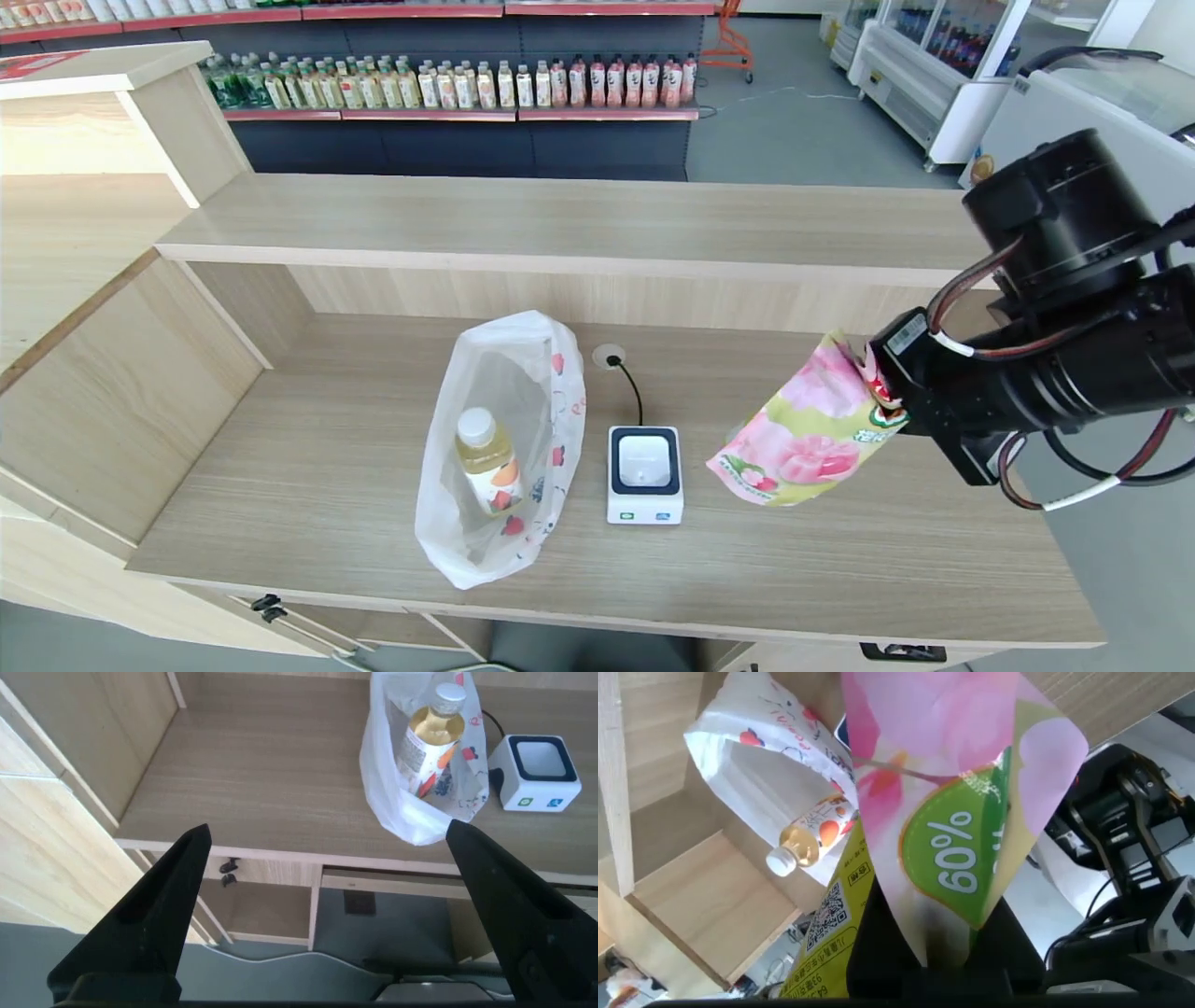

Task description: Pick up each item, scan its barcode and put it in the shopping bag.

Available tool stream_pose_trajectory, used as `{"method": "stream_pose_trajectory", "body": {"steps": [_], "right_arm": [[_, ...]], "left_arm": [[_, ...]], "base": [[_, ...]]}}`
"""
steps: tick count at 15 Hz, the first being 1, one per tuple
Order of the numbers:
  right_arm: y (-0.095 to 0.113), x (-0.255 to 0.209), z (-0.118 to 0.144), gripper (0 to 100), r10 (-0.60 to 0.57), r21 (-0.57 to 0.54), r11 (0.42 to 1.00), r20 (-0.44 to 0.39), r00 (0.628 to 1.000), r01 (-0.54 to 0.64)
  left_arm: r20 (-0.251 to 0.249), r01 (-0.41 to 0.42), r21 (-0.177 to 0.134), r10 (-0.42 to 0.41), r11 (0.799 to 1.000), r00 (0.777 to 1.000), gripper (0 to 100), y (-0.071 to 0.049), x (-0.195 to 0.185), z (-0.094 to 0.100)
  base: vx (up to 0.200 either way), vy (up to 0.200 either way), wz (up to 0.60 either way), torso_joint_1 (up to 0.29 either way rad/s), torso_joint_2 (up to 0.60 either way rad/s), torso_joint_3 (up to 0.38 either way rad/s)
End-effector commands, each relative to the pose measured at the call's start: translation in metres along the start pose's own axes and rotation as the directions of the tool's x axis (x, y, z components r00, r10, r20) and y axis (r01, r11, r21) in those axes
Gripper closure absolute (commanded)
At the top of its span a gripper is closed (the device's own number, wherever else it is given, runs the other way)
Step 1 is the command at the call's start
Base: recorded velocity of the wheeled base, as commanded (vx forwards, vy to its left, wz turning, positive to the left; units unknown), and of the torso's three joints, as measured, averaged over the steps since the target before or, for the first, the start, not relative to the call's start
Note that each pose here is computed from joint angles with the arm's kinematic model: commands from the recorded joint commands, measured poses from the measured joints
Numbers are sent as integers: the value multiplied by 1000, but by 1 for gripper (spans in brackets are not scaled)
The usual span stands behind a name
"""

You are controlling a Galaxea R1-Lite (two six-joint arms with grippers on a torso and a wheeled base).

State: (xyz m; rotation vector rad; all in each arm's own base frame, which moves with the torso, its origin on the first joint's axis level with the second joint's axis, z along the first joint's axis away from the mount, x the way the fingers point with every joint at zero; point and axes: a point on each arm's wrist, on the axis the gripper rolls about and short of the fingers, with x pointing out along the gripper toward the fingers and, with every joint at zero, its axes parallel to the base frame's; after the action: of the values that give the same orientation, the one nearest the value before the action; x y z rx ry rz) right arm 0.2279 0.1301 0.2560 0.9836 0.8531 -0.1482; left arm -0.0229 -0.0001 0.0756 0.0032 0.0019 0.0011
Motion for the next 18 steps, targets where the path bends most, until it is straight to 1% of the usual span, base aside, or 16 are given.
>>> {"method": "stream_pose_trajectory", "body": {"steps": [1,3,5,8,11,13,17,18], "right_arm": [[-2,28,3,100,-75,9,997,-6,997,75],[-1,45,4,100,-102,15,995,-18,995,102],[-6,73,6,100,-162,26,986,-54,985,164],[-11,107,10,100,-198,41,979,-52,979,200],[-8,122,11,100,-187,45,981,-48,981,189],[-4,124,12,100,-166,47,984,-72,983,170],[4,131,14,100,-146,57,987,-75,986,151],[5,136,13,100,-147,56,987,-87,985,152]], "left_arm": [[0,0,1,0,1000,1000,0,0,0,0],[0,0,0,0,1000,1000,0,0,0,0],[0,0,1,0,1000,1000,0,0,0,0],[0,0,3,0,1000,1000,0,0,0,0],[0,0,1,0,1000,1000,0,0,0,0],[0,0,3,0,1000,1000,0,0,0,0],[0,0,3,0,1000,1000,0,0,0,0],[0,0,3,0,1000,1000,0,0,0,0]], "base": [[0,200,0,2,2,2],[0,0,0,0,0,0],[0,0,0,0,0,0],[0,0,0,0,0,0],[0,0,0,0,0,0],[0,0,0,0,0,0],[0,0,0,0,0,0],[0,0,0,0,0,0]]}}
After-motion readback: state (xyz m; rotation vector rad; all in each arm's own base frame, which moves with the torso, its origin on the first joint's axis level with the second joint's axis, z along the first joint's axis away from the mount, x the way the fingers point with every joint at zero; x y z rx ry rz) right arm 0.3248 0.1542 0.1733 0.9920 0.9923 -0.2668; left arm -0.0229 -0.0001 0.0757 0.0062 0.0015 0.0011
